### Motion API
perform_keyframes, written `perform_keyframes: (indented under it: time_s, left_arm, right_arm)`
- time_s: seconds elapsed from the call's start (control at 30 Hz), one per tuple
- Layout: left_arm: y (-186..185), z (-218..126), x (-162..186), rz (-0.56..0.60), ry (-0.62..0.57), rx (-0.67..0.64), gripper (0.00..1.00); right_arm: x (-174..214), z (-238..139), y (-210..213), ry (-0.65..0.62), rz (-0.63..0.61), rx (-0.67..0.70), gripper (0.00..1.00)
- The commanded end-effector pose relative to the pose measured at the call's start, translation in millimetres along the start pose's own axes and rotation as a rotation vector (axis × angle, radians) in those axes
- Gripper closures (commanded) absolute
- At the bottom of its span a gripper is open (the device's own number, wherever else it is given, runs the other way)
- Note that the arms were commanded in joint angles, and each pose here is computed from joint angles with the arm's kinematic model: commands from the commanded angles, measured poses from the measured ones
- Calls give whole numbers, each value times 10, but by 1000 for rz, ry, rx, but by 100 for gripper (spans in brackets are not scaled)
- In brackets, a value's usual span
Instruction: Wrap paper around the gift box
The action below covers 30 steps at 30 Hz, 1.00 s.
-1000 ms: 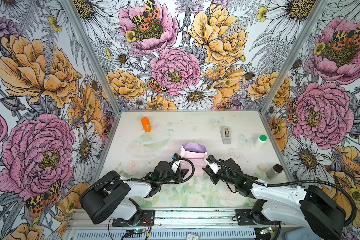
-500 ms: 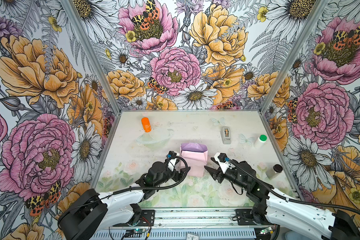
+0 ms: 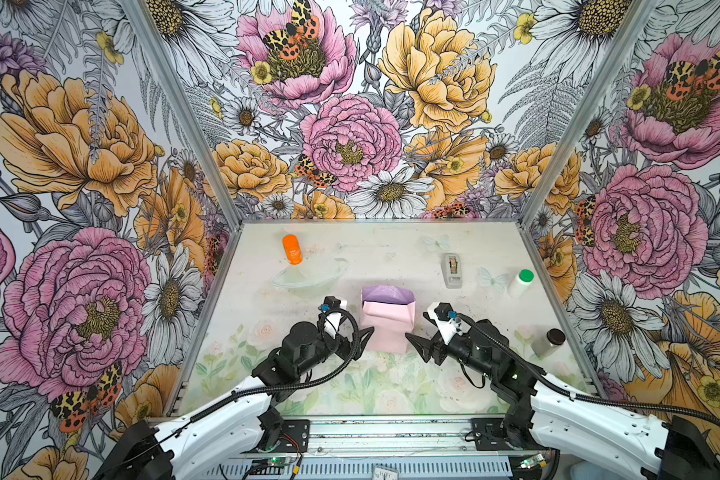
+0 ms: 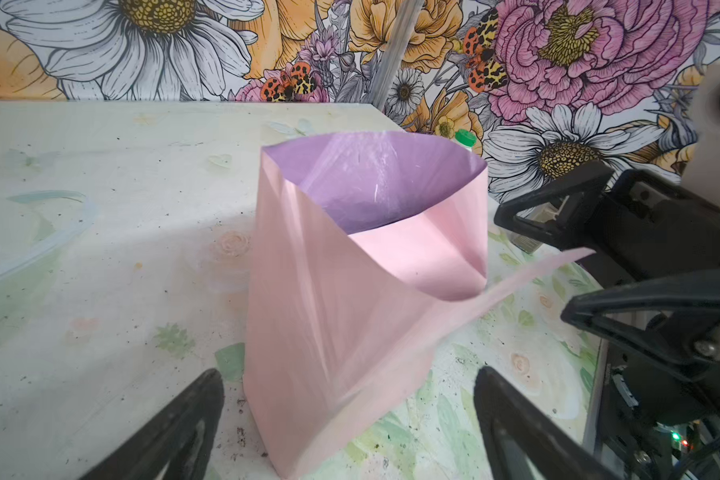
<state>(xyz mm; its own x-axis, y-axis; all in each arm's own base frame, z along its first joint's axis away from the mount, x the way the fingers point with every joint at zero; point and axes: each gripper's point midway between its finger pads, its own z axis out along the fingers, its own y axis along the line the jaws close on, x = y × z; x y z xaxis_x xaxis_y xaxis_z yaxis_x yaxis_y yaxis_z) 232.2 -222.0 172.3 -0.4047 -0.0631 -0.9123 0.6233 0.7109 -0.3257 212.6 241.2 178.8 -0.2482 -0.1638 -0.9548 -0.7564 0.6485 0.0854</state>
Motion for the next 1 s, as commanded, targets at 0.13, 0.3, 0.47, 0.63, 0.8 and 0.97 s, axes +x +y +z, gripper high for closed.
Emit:
perform_keyframes:
  time_s: [0.13,0.3,0.47,0.63,0.8,0.97]
  left_arm:
    - [58,34,-227,-65,-5,-13,5]
    - [57,76,-272,-69,2,-8,5]
    - [71,120,-314,-76,7,-9,5]
    - [93,154,-368,-84,2,-9,5]
    - [114,196,-369,-93,8,-14,5]
    - [167,231,-344,-99,19,-40,5]
  right_arm:
    - [-290,141,45,-52,-27,-23,19]
    - [-311,208,-15,-48,-34,8,18]
    - [-320,233,-103,-39,-21,50,18]
    - [-300,281,-113,-24,-13,52,18]
    - [-306,348,-113,-18,-10,50,18]
    - [-293,391,-185,-10,8,90,18]
